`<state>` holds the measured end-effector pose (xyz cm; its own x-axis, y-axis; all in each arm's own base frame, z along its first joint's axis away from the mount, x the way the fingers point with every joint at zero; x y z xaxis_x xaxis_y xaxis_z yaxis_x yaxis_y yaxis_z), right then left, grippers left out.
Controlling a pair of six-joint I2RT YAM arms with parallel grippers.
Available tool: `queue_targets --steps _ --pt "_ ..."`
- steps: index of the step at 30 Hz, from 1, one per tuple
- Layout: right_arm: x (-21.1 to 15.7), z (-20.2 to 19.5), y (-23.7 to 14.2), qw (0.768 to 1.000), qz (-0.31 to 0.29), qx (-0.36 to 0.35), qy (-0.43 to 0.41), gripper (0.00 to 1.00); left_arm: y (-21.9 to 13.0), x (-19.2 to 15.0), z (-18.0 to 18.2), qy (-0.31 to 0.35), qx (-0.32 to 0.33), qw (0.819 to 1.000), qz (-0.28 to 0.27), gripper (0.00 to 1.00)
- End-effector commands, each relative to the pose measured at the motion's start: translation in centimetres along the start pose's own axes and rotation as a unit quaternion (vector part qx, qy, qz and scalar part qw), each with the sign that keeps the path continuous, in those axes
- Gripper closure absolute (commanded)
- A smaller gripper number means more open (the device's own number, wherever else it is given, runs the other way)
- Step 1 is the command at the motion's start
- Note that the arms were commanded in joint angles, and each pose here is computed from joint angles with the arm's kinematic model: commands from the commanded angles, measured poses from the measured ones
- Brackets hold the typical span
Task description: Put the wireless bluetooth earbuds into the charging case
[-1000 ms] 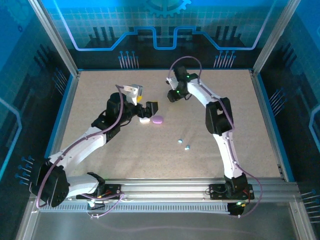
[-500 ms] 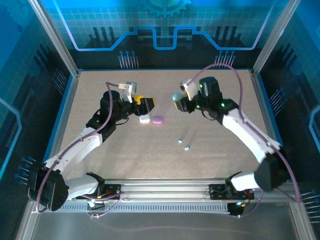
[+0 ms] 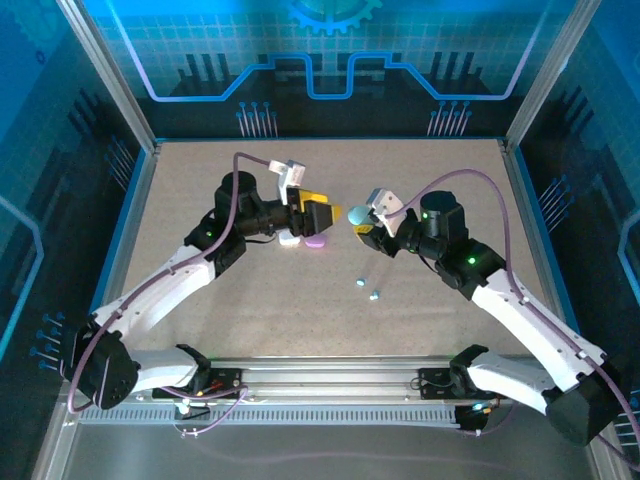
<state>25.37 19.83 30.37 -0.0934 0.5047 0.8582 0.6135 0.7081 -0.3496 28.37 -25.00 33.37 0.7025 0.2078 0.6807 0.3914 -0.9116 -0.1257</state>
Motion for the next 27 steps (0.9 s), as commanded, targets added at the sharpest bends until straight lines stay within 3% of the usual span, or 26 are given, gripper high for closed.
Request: queue_targets --steps 1,12,27 --pt "1.4 0.0 -0.4 0.999 -0.030 -0.012 -0.028 0.73 0.9 -0.5 -0.4 0.004 -0.010 1.000 0.025 0.21" --pt "1.8 0.7 -0.2 0.998 -0.042 -0.013 -0.052 0.73 3.1 -1.2 -0.4 -0.017 -0.014 0.998 0.058 0.29" --pt "2.6 0.7 -0.1 0.993 -0.059 -0.040 -0.090 0.71 4.4 -1.7 -0.1 -0.041 -0.014 0.996 0.076 0.65"
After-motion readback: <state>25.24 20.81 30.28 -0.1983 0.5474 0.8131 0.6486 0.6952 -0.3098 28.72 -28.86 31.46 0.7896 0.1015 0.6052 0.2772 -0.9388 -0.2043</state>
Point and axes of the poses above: each hand's point on the last joint's axis, 136 mm out from that joint toward the fingers, its own y axis out along the fingers, its own z axis along the line the jaws close on, x = y × z, the point moved 4 cm from there along -y, back along the fingers, and after that the axes turned 10 degrees about -y, right-handed, at the moved point
